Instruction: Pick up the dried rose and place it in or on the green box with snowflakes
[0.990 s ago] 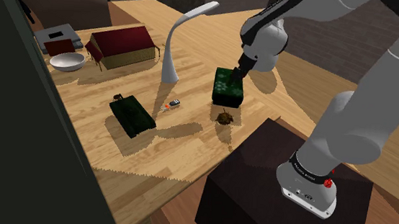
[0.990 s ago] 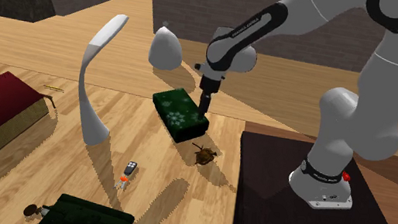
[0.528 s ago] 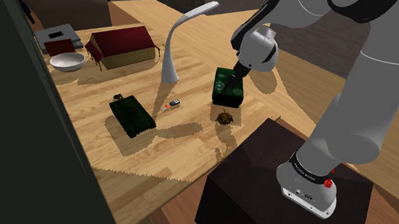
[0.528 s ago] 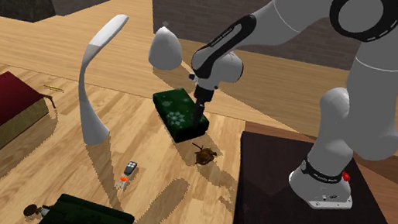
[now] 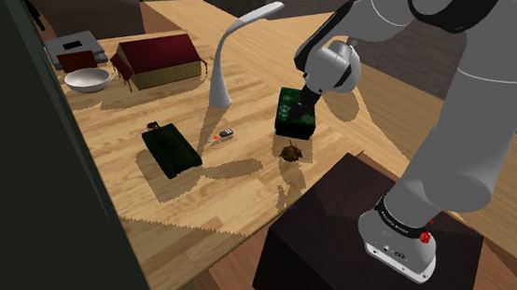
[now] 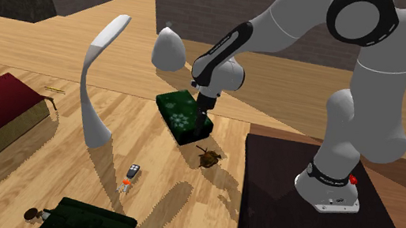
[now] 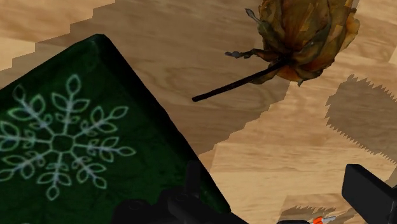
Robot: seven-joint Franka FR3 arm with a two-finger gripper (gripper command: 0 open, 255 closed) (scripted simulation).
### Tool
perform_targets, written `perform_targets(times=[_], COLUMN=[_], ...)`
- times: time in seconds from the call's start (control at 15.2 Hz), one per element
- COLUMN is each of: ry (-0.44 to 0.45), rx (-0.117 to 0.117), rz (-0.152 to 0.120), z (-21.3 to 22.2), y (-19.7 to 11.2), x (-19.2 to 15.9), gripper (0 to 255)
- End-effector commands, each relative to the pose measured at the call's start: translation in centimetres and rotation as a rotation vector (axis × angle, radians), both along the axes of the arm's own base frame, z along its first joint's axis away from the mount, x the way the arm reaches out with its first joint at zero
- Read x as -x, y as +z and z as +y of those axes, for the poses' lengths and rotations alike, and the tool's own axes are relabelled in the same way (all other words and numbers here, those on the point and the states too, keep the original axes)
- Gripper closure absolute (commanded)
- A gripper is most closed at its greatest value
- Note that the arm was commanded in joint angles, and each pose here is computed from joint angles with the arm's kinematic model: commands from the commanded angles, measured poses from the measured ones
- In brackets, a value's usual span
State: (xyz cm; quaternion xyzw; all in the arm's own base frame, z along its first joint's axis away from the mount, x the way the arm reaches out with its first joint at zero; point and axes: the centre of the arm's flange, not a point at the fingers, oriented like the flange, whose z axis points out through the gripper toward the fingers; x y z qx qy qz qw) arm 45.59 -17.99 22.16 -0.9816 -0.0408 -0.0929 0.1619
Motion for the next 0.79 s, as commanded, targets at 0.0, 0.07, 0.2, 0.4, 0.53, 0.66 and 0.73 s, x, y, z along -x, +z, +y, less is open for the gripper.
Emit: perform_targets(times=[0.0,0.07,0.2,0.4,0.53,0.66,0.73], ry=[0.000,0.000,0.000,0.000,0.000,0.000,0.000], rx=[0.000,0.000,0.000,0.000,0.000,0.000,0.000], rz=[0.000,0.000,0.000,0.000,0.000,0.000,0.000], z=[0.00,0.00,0.00,0.00,0.00,0.00,0.00], y=[-0.02,-0.02,-0.01,-0.01,-0.01,-0.01,-0.01], x=[-0.02,-0.02,-0.01,-0.01,-0.01,-0.01,-0.01], gripper=[0,0,255,255,255,255,255])
